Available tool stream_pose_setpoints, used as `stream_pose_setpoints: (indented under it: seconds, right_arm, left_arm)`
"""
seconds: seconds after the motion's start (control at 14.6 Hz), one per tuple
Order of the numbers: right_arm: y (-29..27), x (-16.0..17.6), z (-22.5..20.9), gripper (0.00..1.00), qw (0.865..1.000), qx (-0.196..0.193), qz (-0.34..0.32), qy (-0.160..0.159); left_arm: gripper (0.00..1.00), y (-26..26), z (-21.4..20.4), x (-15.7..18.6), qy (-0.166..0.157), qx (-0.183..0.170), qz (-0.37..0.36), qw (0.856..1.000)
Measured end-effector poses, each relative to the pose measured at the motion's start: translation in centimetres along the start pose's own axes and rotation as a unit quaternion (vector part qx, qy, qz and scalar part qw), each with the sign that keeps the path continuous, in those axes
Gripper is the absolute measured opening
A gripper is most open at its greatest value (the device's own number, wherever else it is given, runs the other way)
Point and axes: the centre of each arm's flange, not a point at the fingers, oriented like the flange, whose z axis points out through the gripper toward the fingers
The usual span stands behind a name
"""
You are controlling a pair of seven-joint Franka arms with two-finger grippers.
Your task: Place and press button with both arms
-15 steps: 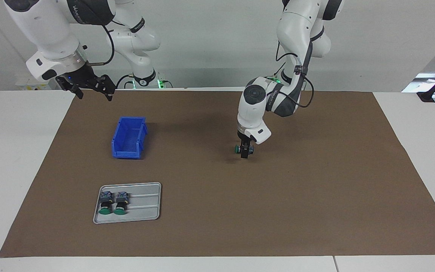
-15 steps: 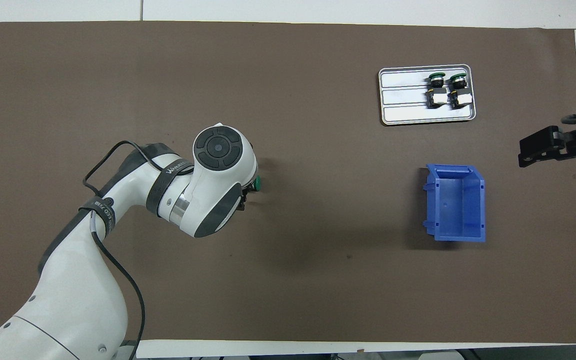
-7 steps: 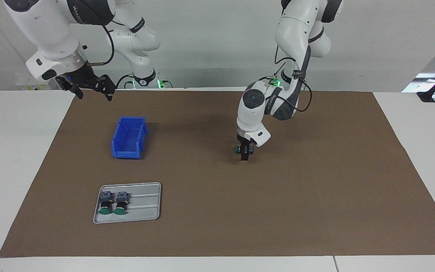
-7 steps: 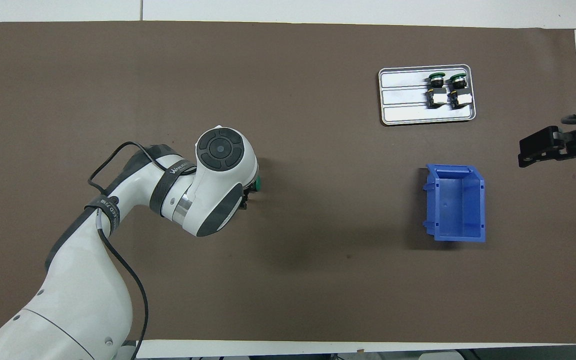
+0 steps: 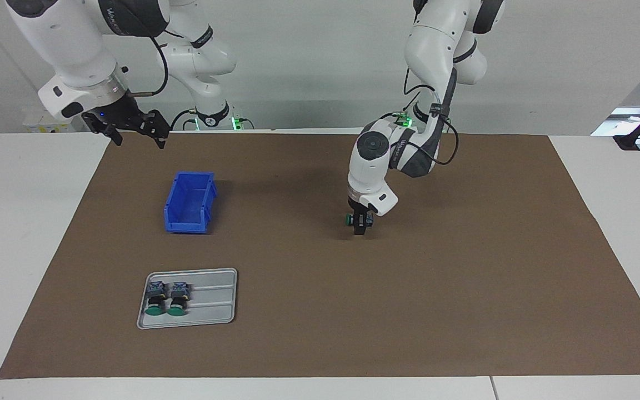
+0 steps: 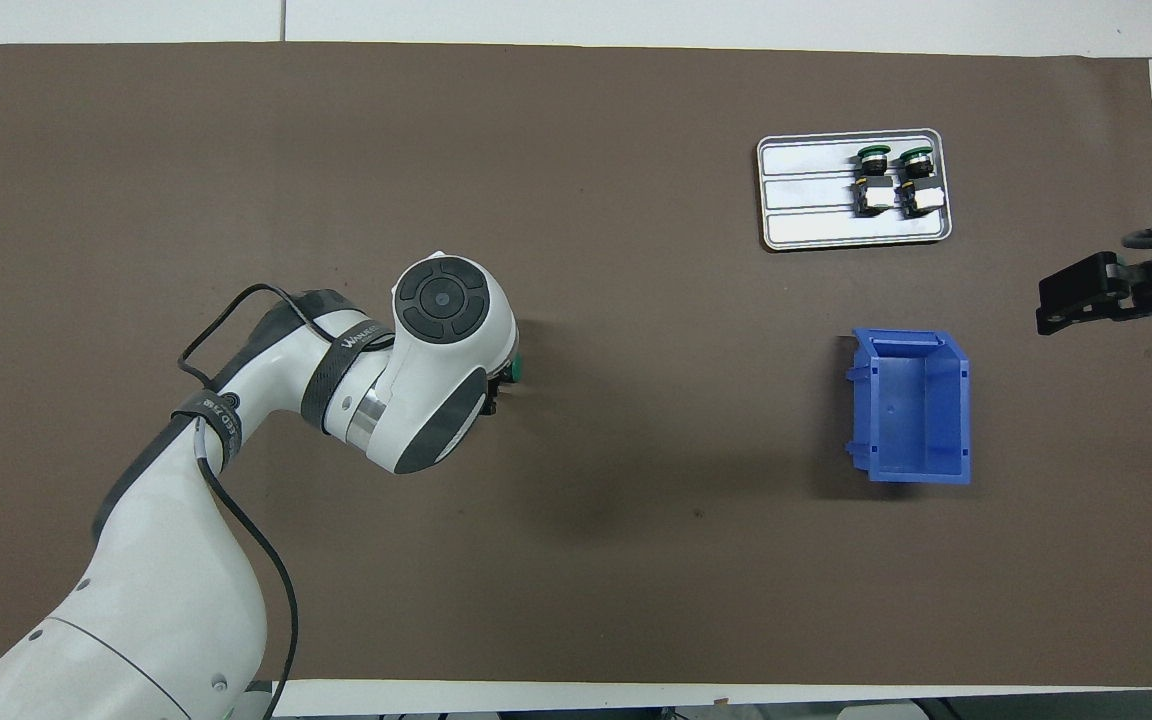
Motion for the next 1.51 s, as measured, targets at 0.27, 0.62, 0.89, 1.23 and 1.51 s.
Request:
stream_pose_setpoints:
  seconds: [0.27, 0.62, 0.89, 1.23, 1.51]
  right_arm:
    - [0.0, 0.0, 0.0, 1.00, 1.000, 0.000, 0.000, 0.000]
    - [0.0, 0.0, 0.0, 1.00, 1.000, 0.000, 0.000, 0.000]
    - [0.0, 0.0, 0.0, 1.00, 1.000, 0.000, 0.000, 0.000]
    - [0.0, 0.0, 0.0, 1.00, 1.000, 0.000, 0.000, 0.000]
    - [0.0, 0.0, 0.0, 1.00, 1.000, 0.000, 0.000, 0.000]
  left_arm:
    - [0.59, 0.1, -0.1, -0.1, -0.002, -0.004, 0.000, 1.000]
    - [0.40, 0.1, -0.1, -0.1, -0.003, -0.005, 0.000, 1.000]
    - [0.40, 0.4, -0.8, -0.2, -0.006, -0.011, -0.001, 1.000]
    - [0.40, 0.8, -4.5, 0.2, -0.019, -0.038, -0.005, 0.999]
    - [0.40, 1.8, -7.4, 2.9, -0.040, -0.050, -0.028, 0.998]
